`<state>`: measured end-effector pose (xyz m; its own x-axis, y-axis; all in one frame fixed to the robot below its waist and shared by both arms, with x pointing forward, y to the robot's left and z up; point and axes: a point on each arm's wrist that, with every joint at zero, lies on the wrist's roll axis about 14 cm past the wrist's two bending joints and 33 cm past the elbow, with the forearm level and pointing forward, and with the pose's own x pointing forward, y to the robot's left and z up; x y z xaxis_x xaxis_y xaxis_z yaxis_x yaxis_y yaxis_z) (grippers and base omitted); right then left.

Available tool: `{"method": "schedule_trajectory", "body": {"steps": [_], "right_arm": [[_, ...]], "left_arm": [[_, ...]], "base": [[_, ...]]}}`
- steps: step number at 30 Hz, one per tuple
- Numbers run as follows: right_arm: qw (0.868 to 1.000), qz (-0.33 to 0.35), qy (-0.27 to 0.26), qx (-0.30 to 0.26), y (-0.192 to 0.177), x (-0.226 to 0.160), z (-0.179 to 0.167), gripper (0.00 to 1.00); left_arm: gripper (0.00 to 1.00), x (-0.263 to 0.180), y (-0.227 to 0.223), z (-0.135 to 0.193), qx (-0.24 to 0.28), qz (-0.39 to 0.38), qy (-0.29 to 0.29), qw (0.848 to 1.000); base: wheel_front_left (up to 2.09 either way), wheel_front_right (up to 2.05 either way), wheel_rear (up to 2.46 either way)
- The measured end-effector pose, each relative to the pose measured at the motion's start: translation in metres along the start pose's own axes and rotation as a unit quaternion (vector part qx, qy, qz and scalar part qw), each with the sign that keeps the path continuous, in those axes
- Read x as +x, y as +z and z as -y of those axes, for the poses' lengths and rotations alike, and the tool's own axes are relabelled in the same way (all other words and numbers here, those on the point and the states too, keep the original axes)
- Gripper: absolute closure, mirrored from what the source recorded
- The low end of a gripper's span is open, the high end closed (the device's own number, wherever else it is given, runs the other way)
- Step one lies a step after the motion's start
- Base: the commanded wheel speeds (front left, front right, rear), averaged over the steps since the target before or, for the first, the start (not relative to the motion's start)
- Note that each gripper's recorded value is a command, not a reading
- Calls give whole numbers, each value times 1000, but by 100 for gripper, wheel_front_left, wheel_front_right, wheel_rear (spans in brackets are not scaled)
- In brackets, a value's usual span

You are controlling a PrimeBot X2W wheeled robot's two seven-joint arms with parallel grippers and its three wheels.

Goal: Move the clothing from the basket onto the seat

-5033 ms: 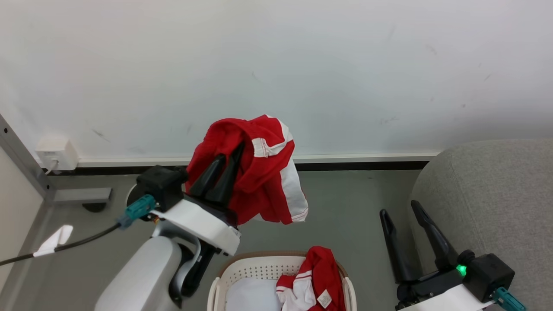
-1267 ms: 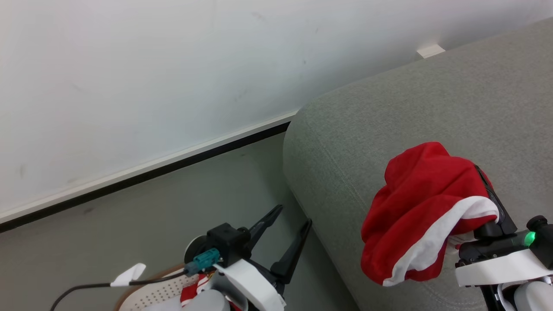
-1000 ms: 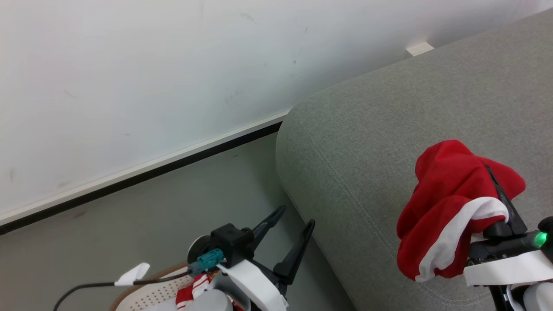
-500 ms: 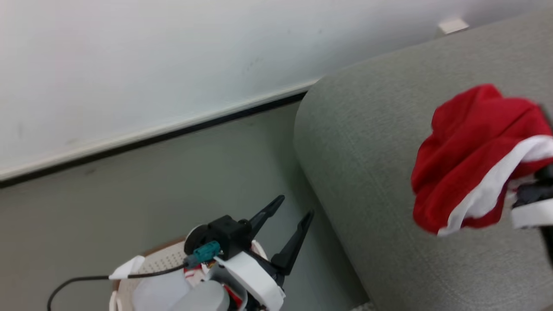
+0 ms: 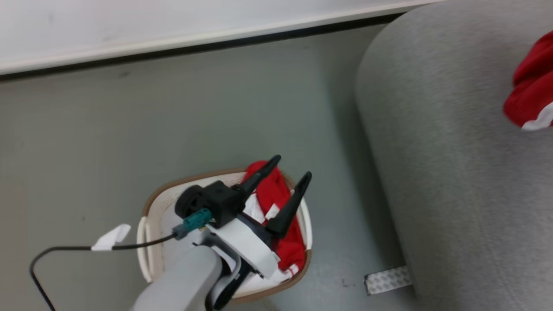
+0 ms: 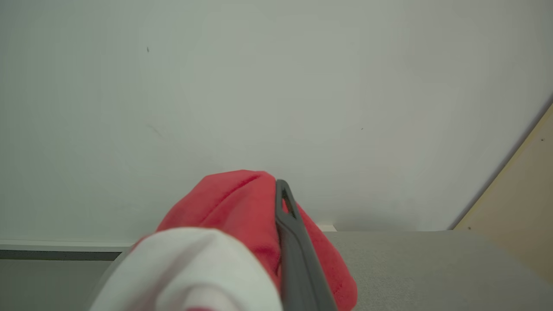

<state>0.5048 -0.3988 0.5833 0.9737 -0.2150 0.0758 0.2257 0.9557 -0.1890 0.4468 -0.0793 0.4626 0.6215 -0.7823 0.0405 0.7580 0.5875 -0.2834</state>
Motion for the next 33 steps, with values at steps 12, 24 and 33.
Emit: {"method": "schedule_trajectory", "body": {"steps": [12, 24, 33], "right_arm": [[964, -265, 17, -33, -155, 37, -41, 100], [941, -328, 51, -61, -163, 12, -50, 0], [934, -320, 121, -107, -131, -41, -53, 0]], "left_arm": [[0, -30, -32, -76, -11, -27, 95, 995], [0, -34, -18, -74, -1, -20, 106, 994], [0, -57, 14, -60, 20, -1, 133, 991]], "base": [[0, 0, 0], [0, 0, 0], [0, 0, 0]]}}
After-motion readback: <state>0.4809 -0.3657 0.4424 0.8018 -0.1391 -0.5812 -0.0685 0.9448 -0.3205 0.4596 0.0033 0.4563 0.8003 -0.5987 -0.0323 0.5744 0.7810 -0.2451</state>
